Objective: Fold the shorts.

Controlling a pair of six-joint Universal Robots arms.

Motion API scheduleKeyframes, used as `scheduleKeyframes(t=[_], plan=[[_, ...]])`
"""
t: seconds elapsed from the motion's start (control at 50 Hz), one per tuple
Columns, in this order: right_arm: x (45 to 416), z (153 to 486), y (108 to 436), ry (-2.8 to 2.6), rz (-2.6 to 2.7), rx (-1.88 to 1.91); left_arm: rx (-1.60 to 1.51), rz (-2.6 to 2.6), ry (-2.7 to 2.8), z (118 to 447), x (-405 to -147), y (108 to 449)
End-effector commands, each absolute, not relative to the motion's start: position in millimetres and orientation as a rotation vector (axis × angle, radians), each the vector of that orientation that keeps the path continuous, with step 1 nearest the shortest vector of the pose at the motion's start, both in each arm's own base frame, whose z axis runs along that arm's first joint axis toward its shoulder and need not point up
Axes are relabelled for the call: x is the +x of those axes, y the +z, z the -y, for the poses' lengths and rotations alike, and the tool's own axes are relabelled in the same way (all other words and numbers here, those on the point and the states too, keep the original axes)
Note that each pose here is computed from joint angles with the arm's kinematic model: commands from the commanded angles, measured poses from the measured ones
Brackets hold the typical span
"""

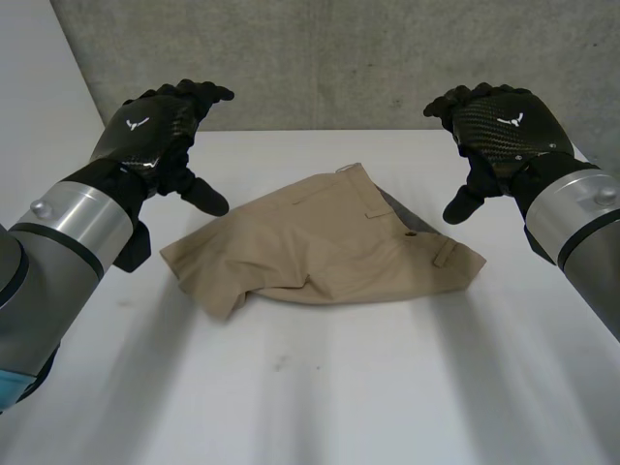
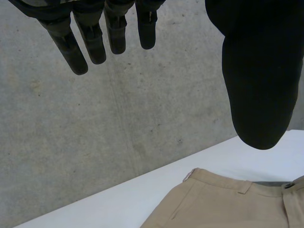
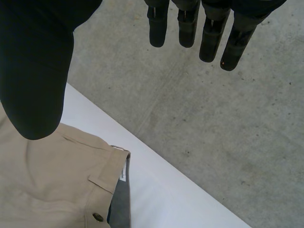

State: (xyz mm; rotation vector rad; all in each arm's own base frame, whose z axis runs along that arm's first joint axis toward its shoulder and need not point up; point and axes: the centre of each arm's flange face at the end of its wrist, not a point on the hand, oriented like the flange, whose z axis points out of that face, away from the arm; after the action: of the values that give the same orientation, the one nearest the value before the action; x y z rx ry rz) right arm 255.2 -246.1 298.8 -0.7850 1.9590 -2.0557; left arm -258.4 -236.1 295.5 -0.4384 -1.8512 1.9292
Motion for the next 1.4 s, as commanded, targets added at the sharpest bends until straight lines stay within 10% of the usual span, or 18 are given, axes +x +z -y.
scheduleKeyframes(t=[0.02, 0.48, 0.94, 1.08, 1.26, 1.4], plan=[[257.1, 248.2, 296.2, -2.059, -1.962, -0.801, -0.437, 1.860, 1.919, 236.7, -258.7, 290.9], [256.7, 254.4, 275.1, -2.038, -2.068, -1.206, -0.547, 1.886, 1.941, 237.1, -260.9, 285.0], [272.5, 299.4, 142.9, -1.839, -2.170, -1.565, -0.989, 2.363, 1.706, 283.6, -282.8, 131.5], [272.1, 299.6, 157.6, -1.885, -2.154, -1.556, -1.027, 2.369, 1.850, 281.3, -285.8, 153.9], [253.0, 248.5, 316.3, -2.297, -1.921, -1.359, -0.809, 1.878, 2.339, 226.6, -280.9, 322.0], [250.1, 240.4, 353.2, -2.294, -1.873, -1.119, -0.770, 1.697, 2.433, 213.9, -278.5, 359.6]])
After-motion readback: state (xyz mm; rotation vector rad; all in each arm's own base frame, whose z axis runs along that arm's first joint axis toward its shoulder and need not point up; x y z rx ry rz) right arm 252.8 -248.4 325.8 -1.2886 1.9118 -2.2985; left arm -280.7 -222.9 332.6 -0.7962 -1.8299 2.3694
